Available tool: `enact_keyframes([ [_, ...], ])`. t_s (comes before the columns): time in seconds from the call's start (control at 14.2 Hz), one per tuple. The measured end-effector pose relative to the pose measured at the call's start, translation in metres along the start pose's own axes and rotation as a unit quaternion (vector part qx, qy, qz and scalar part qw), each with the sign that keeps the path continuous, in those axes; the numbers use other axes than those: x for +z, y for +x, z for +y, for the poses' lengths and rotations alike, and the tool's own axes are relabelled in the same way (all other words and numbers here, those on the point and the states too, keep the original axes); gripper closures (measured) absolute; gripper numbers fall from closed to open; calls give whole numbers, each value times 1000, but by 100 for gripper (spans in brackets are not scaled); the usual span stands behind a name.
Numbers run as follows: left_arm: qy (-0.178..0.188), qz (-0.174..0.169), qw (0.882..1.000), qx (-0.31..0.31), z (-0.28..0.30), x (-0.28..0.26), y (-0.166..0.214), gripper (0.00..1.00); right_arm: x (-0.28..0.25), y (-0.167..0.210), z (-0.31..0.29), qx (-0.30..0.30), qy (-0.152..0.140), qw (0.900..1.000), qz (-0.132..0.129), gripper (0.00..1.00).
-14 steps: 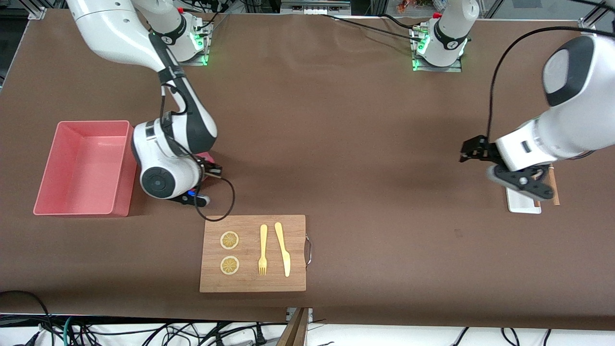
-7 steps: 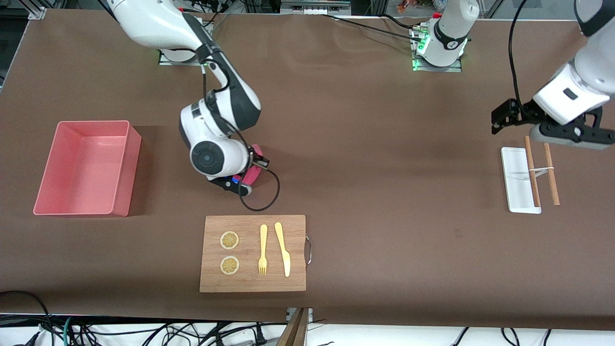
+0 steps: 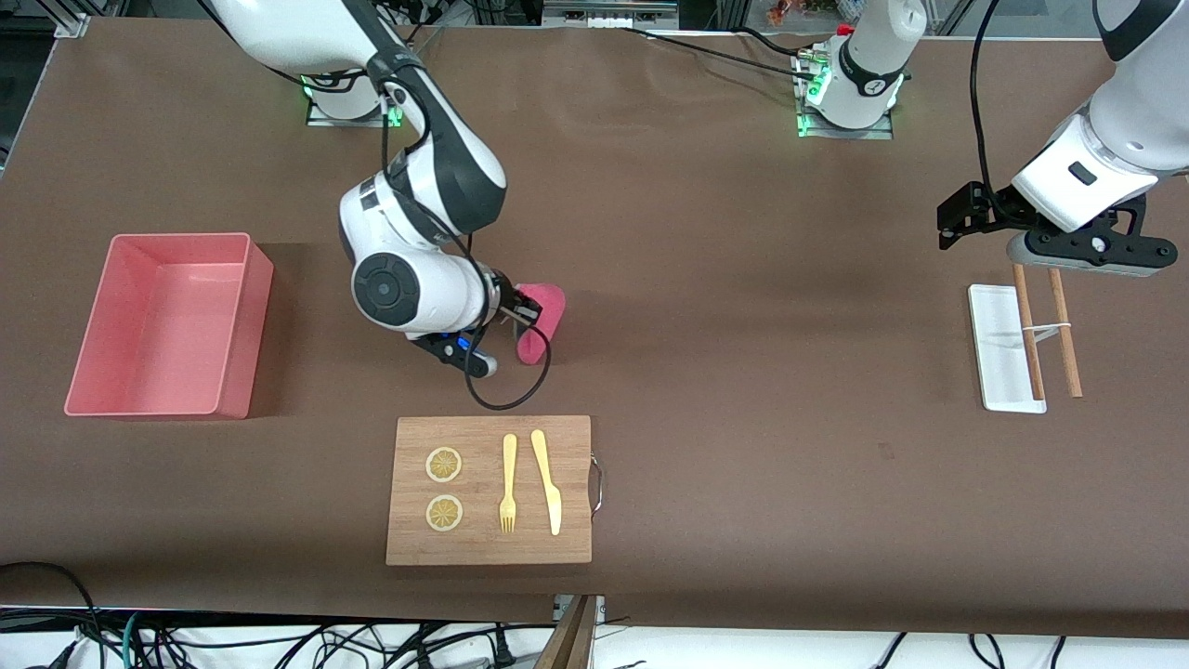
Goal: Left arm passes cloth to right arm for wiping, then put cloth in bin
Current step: 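Carry the cloth with the right gripper while the left gripper withdraws, then lower the cloth into the pink bin with the right gripper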
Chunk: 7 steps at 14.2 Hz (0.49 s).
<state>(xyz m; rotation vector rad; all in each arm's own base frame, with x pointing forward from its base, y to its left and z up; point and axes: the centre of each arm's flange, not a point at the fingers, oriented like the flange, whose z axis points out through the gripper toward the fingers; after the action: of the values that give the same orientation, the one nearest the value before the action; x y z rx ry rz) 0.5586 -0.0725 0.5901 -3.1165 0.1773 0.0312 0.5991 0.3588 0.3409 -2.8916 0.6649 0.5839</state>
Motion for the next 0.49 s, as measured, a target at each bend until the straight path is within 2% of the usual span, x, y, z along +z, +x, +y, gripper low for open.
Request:
enact_keyframes([
  [0.28, 0, 3, 1000, 2, 2, -3, 0, 0, 29, 75, 73, -39, -56, 998, -16, 98],
  [0.49, 0, 3, 1000, 2, 2, -3, 0, 0, 41, 117, 126, -68, -83, 994, -31, 98],
])
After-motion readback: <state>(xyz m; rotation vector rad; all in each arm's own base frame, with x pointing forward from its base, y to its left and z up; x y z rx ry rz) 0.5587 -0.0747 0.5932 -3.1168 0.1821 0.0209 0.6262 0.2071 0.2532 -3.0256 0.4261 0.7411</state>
